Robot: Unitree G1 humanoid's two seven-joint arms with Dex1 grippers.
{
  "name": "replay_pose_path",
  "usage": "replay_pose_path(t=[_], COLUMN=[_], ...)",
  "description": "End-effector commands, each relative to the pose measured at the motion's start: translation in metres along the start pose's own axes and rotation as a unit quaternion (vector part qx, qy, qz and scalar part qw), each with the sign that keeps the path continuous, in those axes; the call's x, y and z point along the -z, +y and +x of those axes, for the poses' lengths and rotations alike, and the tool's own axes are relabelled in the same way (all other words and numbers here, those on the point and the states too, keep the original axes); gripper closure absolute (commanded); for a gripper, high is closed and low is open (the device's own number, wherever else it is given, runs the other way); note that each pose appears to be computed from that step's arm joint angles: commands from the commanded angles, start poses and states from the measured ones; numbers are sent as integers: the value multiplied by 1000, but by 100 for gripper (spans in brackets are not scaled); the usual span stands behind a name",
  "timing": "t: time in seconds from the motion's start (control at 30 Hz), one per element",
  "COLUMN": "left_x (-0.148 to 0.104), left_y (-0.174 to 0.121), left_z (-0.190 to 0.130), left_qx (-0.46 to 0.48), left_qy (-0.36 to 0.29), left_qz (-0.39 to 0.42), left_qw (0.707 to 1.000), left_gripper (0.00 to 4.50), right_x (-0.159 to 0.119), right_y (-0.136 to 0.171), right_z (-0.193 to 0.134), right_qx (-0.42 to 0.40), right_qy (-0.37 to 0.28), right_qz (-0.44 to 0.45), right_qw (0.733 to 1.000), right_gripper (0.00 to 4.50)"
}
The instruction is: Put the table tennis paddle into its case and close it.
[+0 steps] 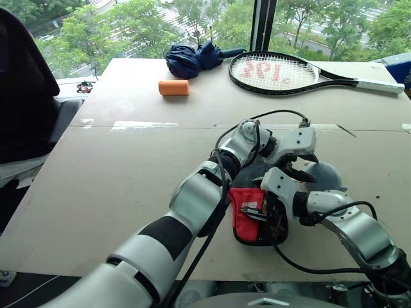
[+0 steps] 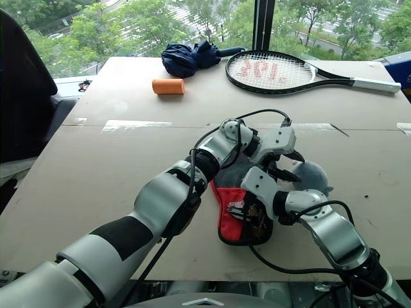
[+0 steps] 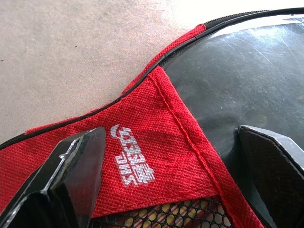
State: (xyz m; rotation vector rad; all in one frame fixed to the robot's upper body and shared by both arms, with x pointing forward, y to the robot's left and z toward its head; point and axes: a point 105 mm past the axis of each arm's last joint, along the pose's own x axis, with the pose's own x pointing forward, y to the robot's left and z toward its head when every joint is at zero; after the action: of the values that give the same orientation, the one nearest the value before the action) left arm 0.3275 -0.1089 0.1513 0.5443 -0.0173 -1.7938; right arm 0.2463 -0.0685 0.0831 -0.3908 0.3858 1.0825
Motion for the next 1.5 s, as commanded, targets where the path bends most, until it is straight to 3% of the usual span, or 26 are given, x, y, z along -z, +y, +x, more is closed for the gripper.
replay_pose_path(t=[0.03,0.2,0.3,0.47,0.77,0.87,0.97,1.03,1.27,1.4,1.5], left_x=[-50,-56,-49,-3,37,50,74,85,110,114,114], left_y=[20,32,39,24,-7,-16,-29,-32,-53,-60,-57], left_z=[-2,-40,-75,-107,-97,-88,-82,-82,-85,-80,-76], left_qx=[-59,-108,-153,-167,-128,-106,-84,-83,-32,-19,-34], left_qy=[-78,-115,-118,-64,-22,8,64,83,136,140,135], left_qz=[71,93,97,66,15,14,23,13,-43,-68,-73], left_qw=[993,983,976,982,991,994,994,993,989,988,988], left_gripper=[152,152,152,152,152,152,152,152,152,152,144], right_x=[25,13,-8,-26,-31,-25,3,10,28,32,31], right_y=[14,8,8,2,-43,-68,-92,-100,-132,-136,-135], right_z=[8,2,-9,-42,-114,-137,-160,-167,-178,-162,-158], right_qx=[-41,-31,-32,-25,64,118,153,165,201,164,143], right_qy=[34,-3,-67,-128,-157,-140,-45,-22,26,32,28], right_qz=[34,35,27,10,8,6,34,45,65,92,97], right_qw=[998,999,997,991,985,983,987,985,977,982,985], right_gripper=[0,0,0,0,0,0,0,0,0,0,83])
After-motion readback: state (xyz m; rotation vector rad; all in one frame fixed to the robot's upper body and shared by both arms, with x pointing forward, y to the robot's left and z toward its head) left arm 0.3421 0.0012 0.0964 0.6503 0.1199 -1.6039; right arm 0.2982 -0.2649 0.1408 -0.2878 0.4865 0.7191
